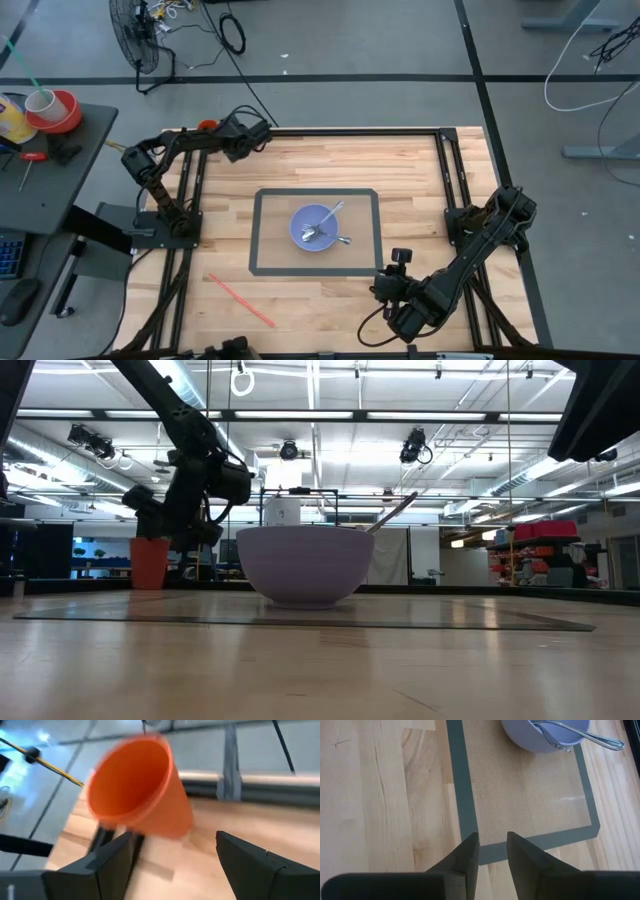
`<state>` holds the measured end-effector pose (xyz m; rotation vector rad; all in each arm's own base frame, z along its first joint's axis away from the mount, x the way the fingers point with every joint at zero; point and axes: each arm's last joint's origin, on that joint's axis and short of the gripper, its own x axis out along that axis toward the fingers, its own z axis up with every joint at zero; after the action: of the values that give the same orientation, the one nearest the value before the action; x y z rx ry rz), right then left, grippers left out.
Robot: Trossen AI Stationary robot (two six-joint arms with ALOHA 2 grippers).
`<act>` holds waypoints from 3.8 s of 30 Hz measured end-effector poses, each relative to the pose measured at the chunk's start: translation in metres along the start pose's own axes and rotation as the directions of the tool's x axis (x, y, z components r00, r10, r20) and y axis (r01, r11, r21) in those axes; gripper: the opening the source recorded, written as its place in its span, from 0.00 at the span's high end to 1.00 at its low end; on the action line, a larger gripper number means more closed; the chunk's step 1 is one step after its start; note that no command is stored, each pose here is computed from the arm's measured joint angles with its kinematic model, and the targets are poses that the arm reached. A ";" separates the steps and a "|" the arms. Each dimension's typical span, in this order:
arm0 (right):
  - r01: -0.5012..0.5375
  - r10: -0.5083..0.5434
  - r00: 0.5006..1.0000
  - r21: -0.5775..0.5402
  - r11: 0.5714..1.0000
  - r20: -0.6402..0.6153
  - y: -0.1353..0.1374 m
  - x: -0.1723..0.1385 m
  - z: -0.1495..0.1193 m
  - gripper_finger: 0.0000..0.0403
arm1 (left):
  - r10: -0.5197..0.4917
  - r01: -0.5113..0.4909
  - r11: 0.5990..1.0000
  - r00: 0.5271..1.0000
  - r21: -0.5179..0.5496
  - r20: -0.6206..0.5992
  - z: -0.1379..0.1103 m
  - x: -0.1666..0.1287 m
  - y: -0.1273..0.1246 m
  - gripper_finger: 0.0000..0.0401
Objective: Pick & Place Utensil
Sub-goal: Put the orange cup on the mat to the top right of the purple bowl
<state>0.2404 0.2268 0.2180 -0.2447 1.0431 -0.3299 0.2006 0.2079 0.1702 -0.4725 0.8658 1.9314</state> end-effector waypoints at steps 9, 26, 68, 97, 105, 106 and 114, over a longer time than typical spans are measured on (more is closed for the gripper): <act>0.005 -0.005 1.000 -0.002 1.000 0.010 0.000 0.000 0.000 0.74 | 0.034 -0.005 0.950 0.996 0.311 -0.088 -0.023 -0.020 0.006 0.29; -0.023 0.023 1.000 -0.015 1.000 0.019 0.003 -0.001 0.001 0.74 | -0.241 0.221 0.948 0.968 -0.227 -0.065 -0.054 0.005 0.009 0.29; 0.267 -0.268 0.962 -0.033 0.963 -0.043 -0.074 0.008 0.023 0.74 | -0.112 0.162 0.907 0.983 -0.389 0.147 -0.023 0.036 0.029 0.03; 0.239 -0.240 0.970 -0.025 0.971 -0.043 -0.082 0.010 0.030 0.74 | 0.012 0.099 0.878 0.974 -0.468 0.228 -0.015 0.036 0.033 0.03; 0.207 -0.207 0.978 -0.006 0.978 -0.002 -0.078 0.012 0.036 0.74 | 0.037 0.077 0.889 0.970 -0.451 0.239 -0.016 0.036 0.031 0.03; 0.211 -0.211 0.977 -0.003 0.977 0.005 -0.078 0.011 0.036 0.74 | 0.035 0.076 0.894 0.970 -0.441 0.240 -0.016 0.036 0.030 0.03; 0.205 -0.219 0.965 0.106 0.973 0.145 -0.101 -0.027 0.025 0.74 | 0.040 0.068 0.907 0.969 -0.416 0.245 -0.018 0.036 0.028 0.03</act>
<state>0.2345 0.1447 0.2869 -0.2976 0.8467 -0.5418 0.1582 0.2071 0.1459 -0.4717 0.2759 2.1143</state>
